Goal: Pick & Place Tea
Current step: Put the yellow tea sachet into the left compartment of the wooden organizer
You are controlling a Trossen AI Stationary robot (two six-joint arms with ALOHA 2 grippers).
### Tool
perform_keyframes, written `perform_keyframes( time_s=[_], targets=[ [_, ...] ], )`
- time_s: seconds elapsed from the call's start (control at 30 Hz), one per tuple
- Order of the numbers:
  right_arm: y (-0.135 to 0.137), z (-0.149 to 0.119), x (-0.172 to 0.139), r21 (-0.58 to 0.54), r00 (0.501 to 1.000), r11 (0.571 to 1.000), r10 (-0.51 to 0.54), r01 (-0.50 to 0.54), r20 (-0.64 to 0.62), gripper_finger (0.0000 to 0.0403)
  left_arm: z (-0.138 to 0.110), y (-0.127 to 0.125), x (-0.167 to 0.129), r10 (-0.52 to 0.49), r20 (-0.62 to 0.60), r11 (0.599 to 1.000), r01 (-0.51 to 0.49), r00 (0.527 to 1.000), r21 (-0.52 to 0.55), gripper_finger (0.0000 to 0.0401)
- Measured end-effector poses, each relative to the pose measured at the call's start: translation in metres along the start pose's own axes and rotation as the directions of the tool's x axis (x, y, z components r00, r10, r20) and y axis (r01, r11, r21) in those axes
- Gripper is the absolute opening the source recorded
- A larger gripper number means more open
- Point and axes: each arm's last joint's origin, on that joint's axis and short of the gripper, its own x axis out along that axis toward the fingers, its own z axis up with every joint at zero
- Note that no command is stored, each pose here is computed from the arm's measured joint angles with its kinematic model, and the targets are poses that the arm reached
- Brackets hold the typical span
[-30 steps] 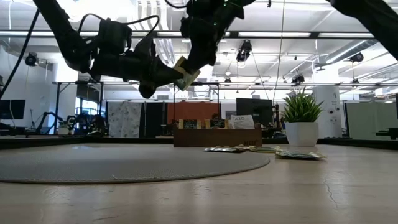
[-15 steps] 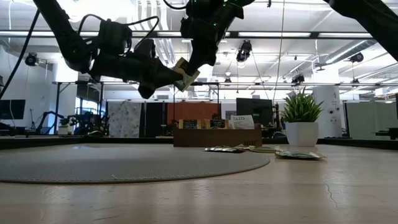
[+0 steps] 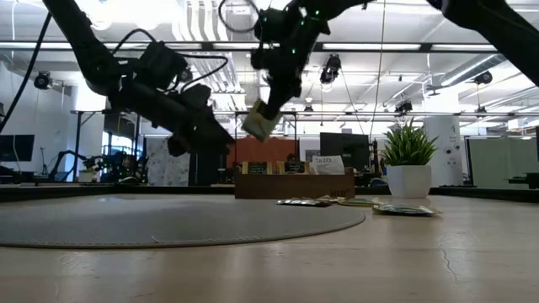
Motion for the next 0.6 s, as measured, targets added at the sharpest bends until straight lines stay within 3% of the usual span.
perform_keyframes(
  time_s=[0.1,0.27,0.6],
  targets=[
    [-0.003,-0.007,0.018,0.012,0.997,1.0,0.02,-0.019,-0.08,0.0008,0.007,-0.003,-0.005,0.01,0.065,1.0,-0.011,0.998,0.016,0.0183],
    [-0.002,-0.007,0.034,0.007,0.994,0.999,0.033,-0.032,-0.105,0.0008,0.032,-0.001,-0.008,0.147,0.218,0.985,-0.162,0.965,0.054,0.0183],
    [0.003,0.0,0.032,-0.011,0.995,0.995,0.094,-0.094,-0.027,0.0008,0.028,0.01,0.028,0.099,0.107,0.989,-0.11,0.989,0.095,0.0183]
  ],
)
